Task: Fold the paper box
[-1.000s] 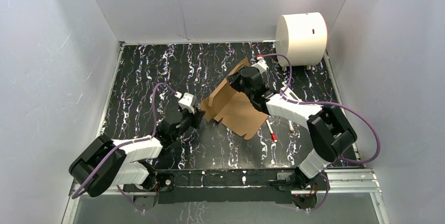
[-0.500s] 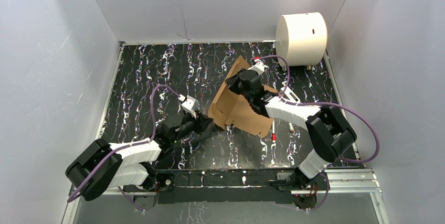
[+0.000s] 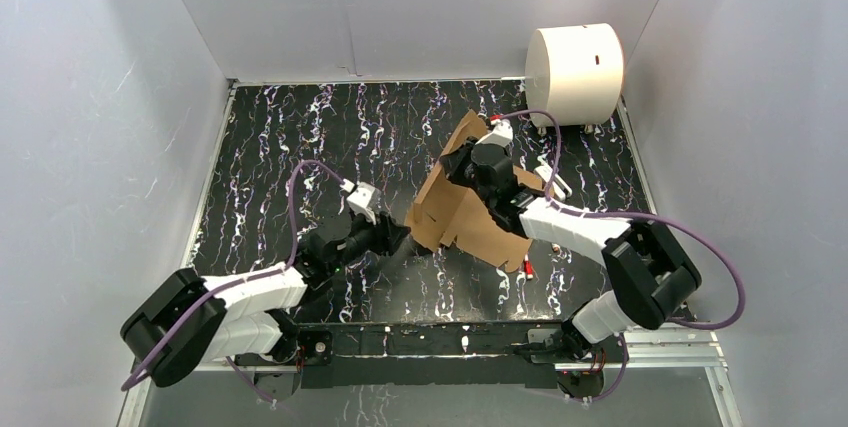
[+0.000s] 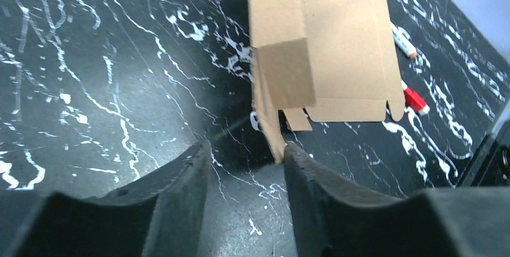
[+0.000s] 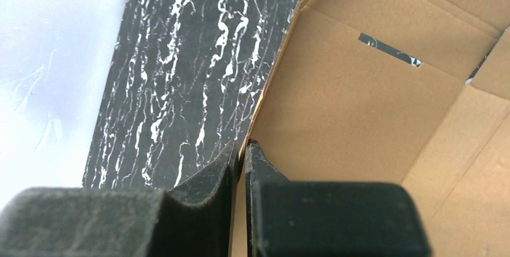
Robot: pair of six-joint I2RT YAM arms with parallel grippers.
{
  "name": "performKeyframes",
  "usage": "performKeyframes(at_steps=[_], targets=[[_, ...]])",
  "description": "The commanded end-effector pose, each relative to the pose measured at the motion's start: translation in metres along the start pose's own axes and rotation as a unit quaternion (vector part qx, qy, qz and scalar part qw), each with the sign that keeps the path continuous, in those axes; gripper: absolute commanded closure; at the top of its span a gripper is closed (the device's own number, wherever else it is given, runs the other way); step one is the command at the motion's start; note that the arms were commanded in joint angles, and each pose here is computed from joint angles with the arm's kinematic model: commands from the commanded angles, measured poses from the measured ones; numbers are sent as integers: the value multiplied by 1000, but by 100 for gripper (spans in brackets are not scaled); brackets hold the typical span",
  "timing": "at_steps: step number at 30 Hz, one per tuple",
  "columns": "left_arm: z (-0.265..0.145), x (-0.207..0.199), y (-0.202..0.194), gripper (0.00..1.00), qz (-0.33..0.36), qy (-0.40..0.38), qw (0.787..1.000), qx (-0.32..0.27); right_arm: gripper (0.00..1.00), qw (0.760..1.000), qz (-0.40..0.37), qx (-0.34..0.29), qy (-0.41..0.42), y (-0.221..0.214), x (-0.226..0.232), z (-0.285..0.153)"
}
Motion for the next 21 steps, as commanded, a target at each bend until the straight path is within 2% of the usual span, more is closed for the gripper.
performKeyframes(at_steps=[1, 4, 10, 16, 21], targets=[[-5, 1, 28, 49, -31, 36, 998, -51, 86, 999, -20, -41, 14, 28, 5, -11], [-5, 0, 29, 40, -62, 41, 996, -50, 87, 999, -2, -45, 18, 31, 8, -13], [-2, -19, 30, 30, -112, -8, 993, -42, 87, 998, 22, -55, 13, 38, 12, -10], [8, -35, 34, 25, -142, -43, 988, -34, 87, 998, 34, -55, 10, 38, 13, -6], [16, -38, 30, 25, -154, -41, 987, -24, 87, 998, 38, -57, 3, 37, 11, -4]])
Point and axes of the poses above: each gripper's point midway between its finger pads, its own z axis out along the fingers, its own x axis along the line the jaws close on, y = z × x, the point moved 3 cm from there along -z, back along the fingers, and after that the axes turned 8 degrees about -z, right-handed, at the moved point
